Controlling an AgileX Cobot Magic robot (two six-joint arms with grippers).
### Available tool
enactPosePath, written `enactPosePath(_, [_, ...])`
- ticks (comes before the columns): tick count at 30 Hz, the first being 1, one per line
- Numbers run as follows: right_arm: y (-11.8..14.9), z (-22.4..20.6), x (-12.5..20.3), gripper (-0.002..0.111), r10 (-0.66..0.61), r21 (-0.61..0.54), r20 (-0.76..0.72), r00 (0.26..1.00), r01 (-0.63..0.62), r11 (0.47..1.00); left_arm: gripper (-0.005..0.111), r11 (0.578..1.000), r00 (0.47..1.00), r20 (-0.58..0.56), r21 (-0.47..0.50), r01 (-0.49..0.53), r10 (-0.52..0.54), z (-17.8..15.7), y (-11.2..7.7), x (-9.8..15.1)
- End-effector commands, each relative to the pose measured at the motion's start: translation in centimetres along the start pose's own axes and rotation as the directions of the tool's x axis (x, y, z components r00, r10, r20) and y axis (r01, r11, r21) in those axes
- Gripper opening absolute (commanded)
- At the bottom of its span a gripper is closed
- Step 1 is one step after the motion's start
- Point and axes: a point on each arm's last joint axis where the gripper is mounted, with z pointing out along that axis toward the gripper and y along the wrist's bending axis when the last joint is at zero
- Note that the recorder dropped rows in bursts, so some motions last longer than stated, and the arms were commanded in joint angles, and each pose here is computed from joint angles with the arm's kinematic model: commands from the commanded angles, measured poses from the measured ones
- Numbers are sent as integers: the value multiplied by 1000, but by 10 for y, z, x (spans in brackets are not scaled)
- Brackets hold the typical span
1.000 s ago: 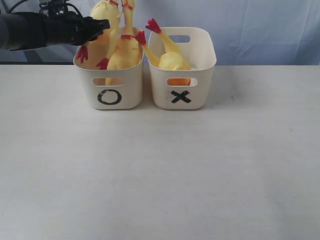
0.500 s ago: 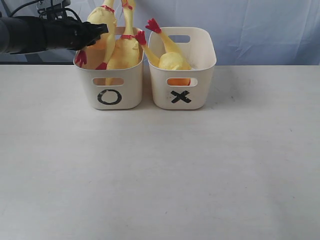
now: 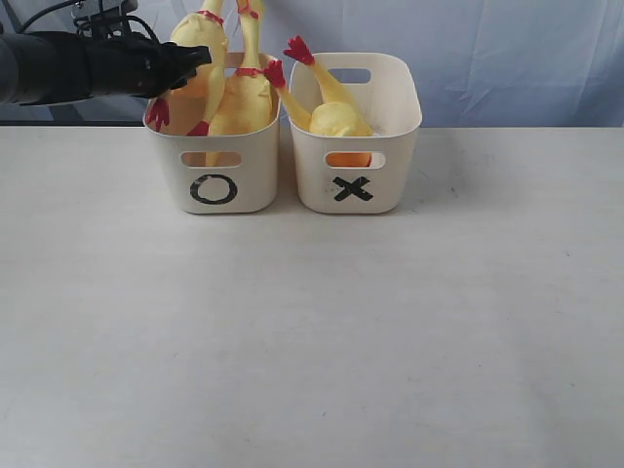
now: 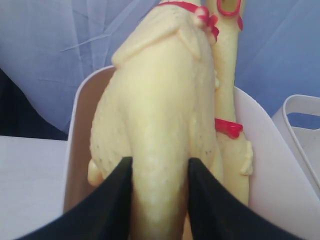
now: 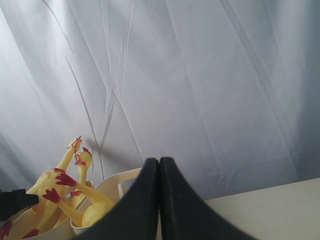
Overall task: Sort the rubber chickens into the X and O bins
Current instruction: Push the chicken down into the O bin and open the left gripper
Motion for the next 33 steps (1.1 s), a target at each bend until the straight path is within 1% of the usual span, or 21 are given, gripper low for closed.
enactPosePath(1, [-1, -1, 0, -1, -8, 8, 8, 1000, 8, 1000, 12, 1000, 1000, 7, 16, 14, -14, -2, -3, -3])
enactPosePath(4, [-1, -1, 0, -1, -8, 8, 8, 1000, 8, 1000, 21, 1000, 1000, 7, 16, 14, -14, -2, -3, -3])
enactPosePath(8, [-1, -1, 0, -1, -8, 8, 8, 1000, 8, 1000, 30, 1000, 1000, 7, 16, 14, -14, -2, -3, -3])
enactPosePath(13, [-1, -1, 0, -1, -8, 8, 8, 1000, 8, 1000, 35, 1000, 1000, 6, 19, 14, -14, -2, -4, -3])
enactPosePath(17, [-1, -1, 0, -1, -8, 5, 8, 1000, 8, 1000, 41, 1000, 1000, 6, 19, 14, -14, -2, -4, -3])
enactPosePath(31, [-1, -1, 0, -1, -8, 5, 8, 1000, 8, 1000, 42, 1000, 1000, 6, 21, 14, -14, -2, -4, -3])
enactPosePath(33, [-1, -1, 0, -1, -8, 8, 8, 1000, 8, 1000, 45, 1000, 1000, 6, 20, 11, -11, -2, -4, -3])
